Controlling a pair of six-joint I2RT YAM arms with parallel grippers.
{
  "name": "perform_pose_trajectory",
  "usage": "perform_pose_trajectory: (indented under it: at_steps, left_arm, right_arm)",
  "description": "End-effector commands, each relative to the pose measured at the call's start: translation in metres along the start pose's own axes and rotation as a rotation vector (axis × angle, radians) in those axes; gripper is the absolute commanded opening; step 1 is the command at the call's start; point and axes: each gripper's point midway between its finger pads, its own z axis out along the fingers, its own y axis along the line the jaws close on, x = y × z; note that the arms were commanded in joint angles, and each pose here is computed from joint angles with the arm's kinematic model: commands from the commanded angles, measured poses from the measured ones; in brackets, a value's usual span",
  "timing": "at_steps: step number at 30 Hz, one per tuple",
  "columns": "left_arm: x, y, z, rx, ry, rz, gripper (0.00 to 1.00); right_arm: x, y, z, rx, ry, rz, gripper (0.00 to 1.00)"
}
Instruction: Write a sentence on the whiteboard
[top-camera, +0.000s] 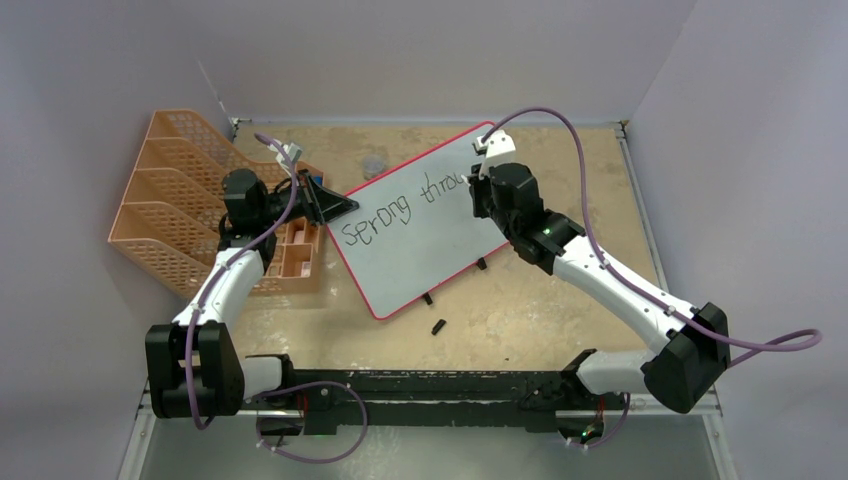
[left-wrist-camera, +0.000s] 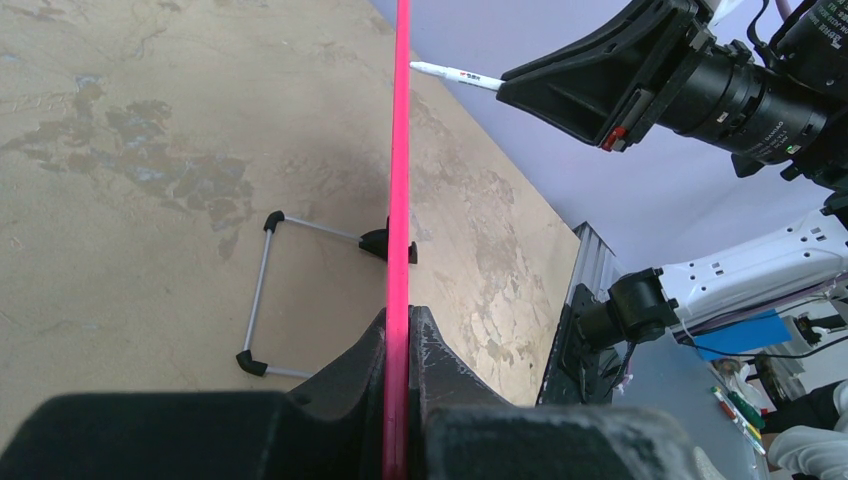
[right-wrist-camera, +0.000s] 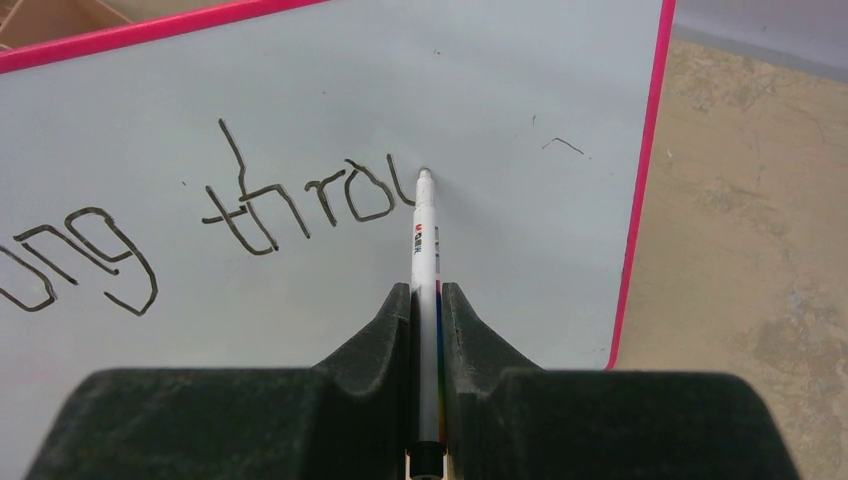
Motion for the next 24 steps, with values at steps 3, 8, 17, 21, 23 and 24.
perform_pose_trajectory:
  at_steps: [3, 8, 17, 21, 23, 24]
  left_arm:
    - [0.0065, -0.0119, 0.0043, 0.064, 0.044, 0.032, 0.0]
    - [0.0069, -0.0117, 0.0043, 0.064, 0.045, 0.03, 0.0]
    - [0.0065, -0.0118, 0.0043, 0.064, 0.044, 0.032, 0.0]
    - [0.0066, -0.012, 0.0043, 0.065, 0.045, 0.031, 0.0]
    - [0.0065, -0.0119, 0.0043, 0.065, 0.044, 0.032, 0.0]
    - [0.0064, -0.012, 0.0043, 0.065, 0.045, 0.032, 0.0]
  right_arm:
    - [-0.043, -0.0056, -0.0115, 0.018, -0.13, 0.038, 0.0]
    - [-0.0425, -0.0069, -0.0099, 0.026, -0.128, 0.035, 0.0]
    - [-0.0504, -0.0016, -0.0091, 0.0, -0.152, 0.039, 0.0]
    - [-0.0469, 0.0012, -0.0071, -0.012, -0.136, 0.032, 0.0]
    - [-0.0454, 0.0013, -0.0071, -0.013, -0.131, 0.03, 0.0]
    - [-0.0437, 0.0015, -0.0063, -0.014, -0.125, 0.029, 0.0]
